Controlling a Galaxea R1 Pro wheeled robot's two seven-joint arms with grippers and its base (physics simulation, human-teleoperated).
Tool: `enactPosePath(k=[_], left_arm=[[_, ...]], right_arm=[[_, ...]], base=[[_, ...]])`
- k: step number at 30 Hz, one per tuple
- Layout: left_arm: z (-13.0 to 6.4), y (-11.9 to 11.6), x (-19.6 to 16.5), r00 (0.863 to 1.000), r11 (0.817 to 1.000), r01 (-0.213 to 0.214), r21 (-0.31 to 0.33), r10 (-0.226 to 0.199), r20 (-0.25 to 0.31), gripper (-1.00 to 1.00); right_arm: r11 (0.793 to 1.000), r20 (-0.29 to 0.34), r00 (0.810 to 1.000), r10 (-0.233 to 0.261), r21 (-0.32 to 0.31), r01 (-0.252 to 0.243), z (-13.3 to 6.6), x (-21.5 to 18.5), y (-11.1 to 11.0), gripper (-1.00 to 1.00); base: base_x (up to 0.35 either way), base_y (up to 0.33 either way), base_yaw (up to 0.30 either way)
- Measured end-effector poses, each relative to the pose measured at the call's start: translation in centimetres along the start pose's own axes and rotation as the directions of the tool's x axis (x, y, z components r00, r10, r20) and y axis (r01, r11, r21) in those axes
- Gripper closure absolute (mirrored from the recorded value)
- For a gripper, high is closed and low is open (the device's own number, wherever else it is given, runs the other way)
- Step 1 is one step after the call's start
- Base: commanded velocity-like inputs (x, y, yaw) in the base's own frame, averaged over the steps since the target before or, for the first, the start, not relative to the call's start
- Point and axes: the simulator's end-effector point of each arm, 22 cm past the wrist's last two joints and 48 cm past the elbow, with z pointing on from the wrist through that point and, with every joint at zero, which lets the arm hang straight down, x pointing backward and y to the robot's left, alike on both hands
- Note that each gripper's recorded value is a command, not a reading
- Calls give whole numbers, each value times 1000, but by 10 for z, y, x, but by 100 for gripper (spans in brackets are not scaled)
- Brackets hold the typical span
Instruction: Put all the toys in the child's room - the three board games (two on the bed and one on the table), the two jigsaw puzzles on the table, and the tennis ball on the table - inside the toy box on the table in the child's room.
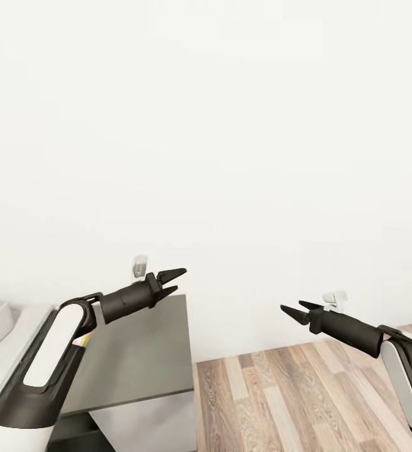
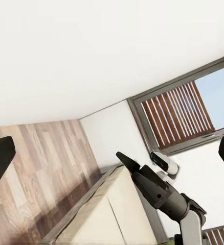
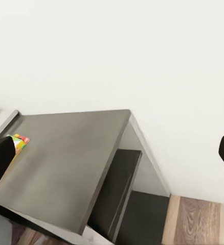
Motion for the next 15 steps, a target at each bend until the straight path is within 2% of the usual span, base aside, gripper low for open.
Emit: enactPosePath(k=[15], left_arm=[[0, 0, 1, 1000, 1000, -1, -2, 1, -2, -100]], right_arm=[[1000, 2, 1000, 0, 0, 0, 1, 0, 0, -100]], base=[[0, -10, -290]])
